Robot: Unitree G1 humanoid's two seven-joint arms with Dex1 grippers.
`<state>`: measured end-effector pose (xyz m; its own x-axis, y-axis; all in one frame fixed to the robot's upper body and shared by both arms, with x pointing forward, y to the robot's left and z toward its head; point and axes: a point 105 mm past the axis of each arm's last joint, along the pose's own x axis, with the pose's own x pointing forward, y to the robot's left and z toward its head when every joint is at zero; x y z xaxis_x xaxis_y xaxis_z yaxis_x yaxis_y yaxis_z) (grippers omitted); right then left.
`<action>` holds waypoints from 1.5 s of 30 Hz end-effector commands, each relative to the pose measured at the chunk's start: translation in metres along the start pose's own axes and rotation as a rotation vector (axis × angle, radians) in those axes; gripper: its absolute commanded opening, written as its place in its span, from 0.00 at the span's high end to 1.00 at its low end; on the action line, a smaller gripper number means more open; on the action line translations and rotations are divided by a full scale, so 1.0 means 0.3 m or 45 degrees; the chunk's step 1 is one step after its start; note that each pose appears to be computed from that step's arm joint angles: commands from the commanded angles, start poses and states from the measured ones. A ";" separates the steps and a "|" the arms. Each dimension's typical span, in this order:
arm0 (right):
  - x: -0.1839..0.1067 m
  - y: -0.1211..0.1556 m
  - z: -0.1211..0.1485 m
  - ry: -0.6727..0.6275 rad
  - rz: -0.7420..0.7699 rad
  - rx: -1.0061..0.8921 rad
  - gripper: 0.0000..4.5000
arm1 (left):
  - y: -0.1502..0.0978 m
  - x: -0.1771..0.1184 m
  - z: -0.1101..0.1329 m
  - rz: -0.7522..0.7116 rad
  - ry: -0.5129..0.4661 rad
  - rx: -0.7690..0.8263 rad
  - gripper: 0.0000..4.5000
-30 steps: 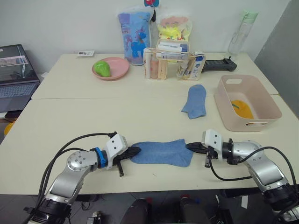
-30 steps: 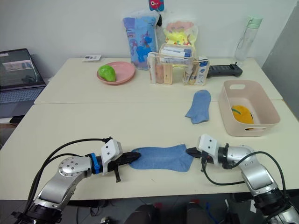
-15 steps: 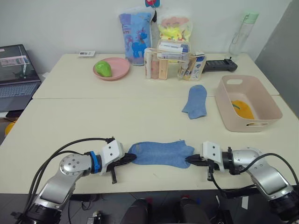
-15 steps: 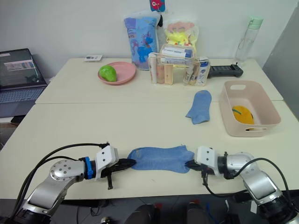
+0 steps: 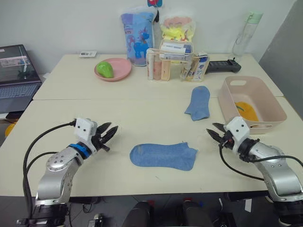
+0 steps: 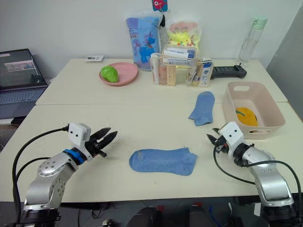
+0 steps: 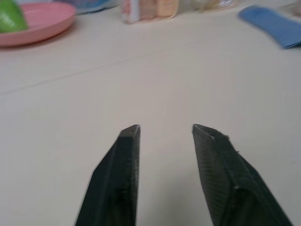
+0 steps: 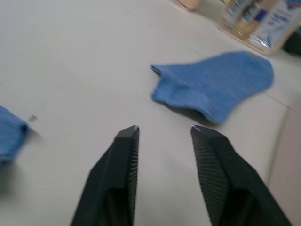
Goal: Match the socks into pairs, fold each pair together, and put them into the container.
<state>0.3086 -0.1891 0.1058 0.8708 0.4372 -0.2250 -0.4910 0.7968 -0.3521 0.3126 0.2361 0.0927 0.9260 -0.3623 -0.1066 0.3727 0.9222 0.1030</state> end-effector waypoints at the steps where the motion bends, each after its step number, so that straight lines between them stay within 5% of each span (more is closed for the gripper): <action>1: 0.003 -0.002 0.007 -0.034 -0.084 -0.054 0.33 | 0.030 -0.004 -0.005 0.115 -0.032 0.040 0.36; 5: 0.001 -0.008 -0.014 -0.012 -0.120 -0.057 0.01 | 0.034 -0.010 -0.003 0.107 -0.033 0.045 0.06; 6: 0.002 -0.008 -0.016 -0.009 -0.121 -0.061 0.00 | 0.037 -0.012 -0.002 0.105 -0.033 0.047 0.00; 12: 0.026 0.005 -0.013 -0.012 -0.058 -0.081 0.00 | 0.022 -0.005 0.029 0.022 -0.037 0.091 0.00; 19: 0.144 -0.020 0.061 -0.027 0.049 -0.210 0.00 | -0.252 0.051 0.275 -0.594 -0.174 0.173 0.00; 22: 0.208 -0.028 0.082 -0.006 0.095 -0.241 0.00 | -0.330 0.052 0.317 -0.740 -0.171 0.187 0.00; 31: 0.353 -0.021 0.125 0.038 0.130 -0.159 0.00 | -0.346 0.073 0.354 -0.716 -0.229 0.209 0.00; 35: 0.367 -0.030 0.093 0.128 0.132 -0.010 0.21 | -0.353 0.054 0.356 -0.711 -0.238 0.185 0.00; 45: 0.385 -0.029 0.095 0.149 0.163 -0.001 0.99 | -0.358 0.052 0.348 -0.692 -0.237 0.181 0.00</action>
<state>0.4106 -0.1324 0.0979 0.7811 0.4770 -0.4030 -0.6097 0.7217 -0.3277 0.2965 0.1182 0.1718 0.5914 -0.8050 -0.0477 0.7976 0.5751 0.1820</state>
